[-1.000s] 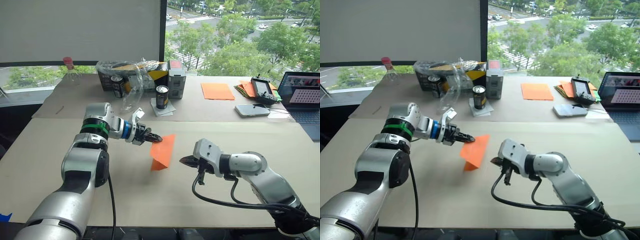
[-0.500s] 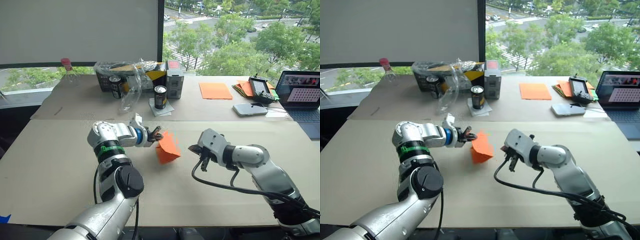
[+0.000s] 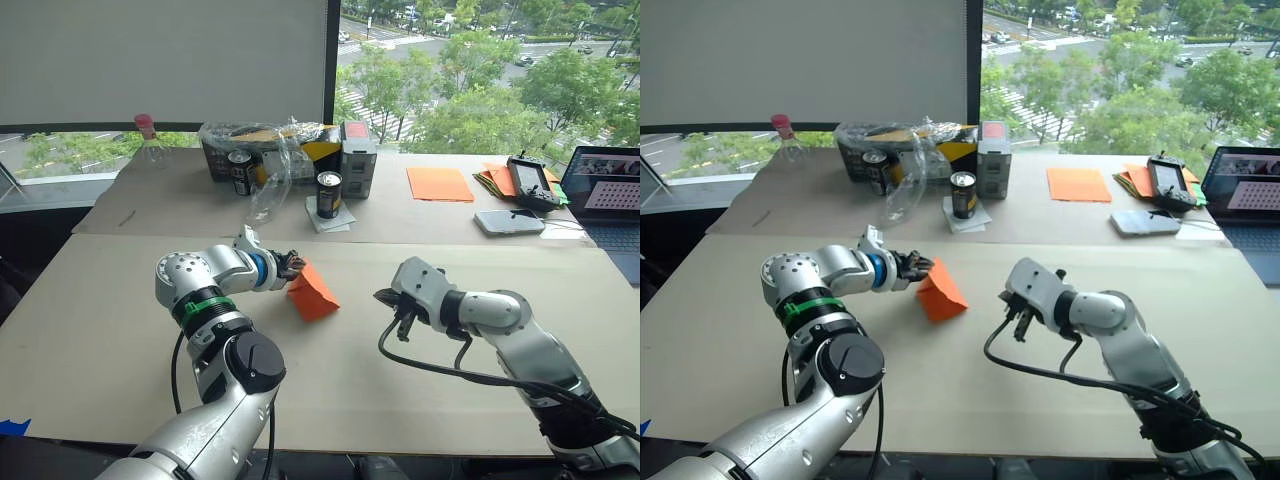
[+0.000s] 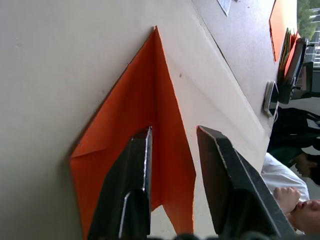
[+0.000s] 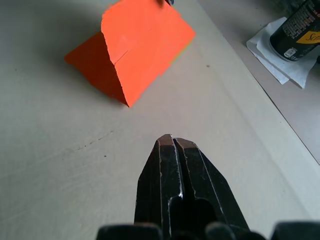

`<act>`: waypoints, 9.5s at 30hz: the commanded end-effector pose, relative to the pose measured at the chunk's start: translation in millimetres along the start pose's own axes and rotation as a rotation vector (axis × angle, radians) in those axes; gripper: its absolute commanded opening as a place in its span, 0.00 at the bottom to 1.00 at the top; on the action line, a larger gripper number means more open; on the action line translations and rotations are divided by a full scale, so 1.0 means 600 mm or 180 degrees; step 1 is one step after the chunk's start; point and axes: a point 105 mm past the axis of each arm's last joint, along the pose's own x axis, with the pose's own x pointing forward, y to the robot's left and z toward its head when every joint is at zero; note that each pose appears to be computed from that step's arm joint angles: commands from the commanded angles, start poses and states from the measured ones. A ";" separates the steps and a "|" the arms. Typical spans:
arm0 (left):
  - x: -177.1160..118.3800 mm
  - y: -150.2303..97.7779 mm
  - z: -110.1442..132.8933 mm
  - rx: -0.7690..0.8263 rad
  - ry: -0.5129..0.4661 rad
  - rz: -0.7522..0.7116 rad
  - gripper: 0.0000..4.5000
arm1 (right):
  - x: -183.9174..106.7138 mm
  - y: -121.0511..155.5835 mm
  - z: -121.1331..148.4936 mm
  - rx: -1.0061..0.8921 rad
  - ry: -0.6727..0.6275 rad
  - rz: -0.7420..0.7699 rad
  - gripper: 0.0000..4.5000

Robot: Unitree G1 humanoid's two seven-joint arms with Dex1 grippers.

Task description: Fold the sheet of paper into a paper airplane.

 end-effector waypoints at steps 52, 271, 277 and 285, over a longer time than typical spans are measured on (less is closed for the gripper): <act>-0.243 0.104 -0.046 0.3436 0.0330 -0.1059 1.00 | 0.094 0.065 0.115 -0.0461 -0.0918 0.0940 0.01; -0.047 0.186 -0.092 0.5031 0.1254 -0.1868 0.00 | 0.045 0.107 -0.018 -0.0463 -0.0959 0.1417 0.01; -0.047 0.185 -0.091 0.5034 0.1256 -0.1868 0.00 | 0.041 0.115 -0.015 -0.0460 -0.0961 0.1543 0.01; -0.108 0.116 -0.100 0.4158 0.1521 -0.2404 0.00 | 0.017 0.159 -0.015 -0.0773 -0.0924 0.1936 0.01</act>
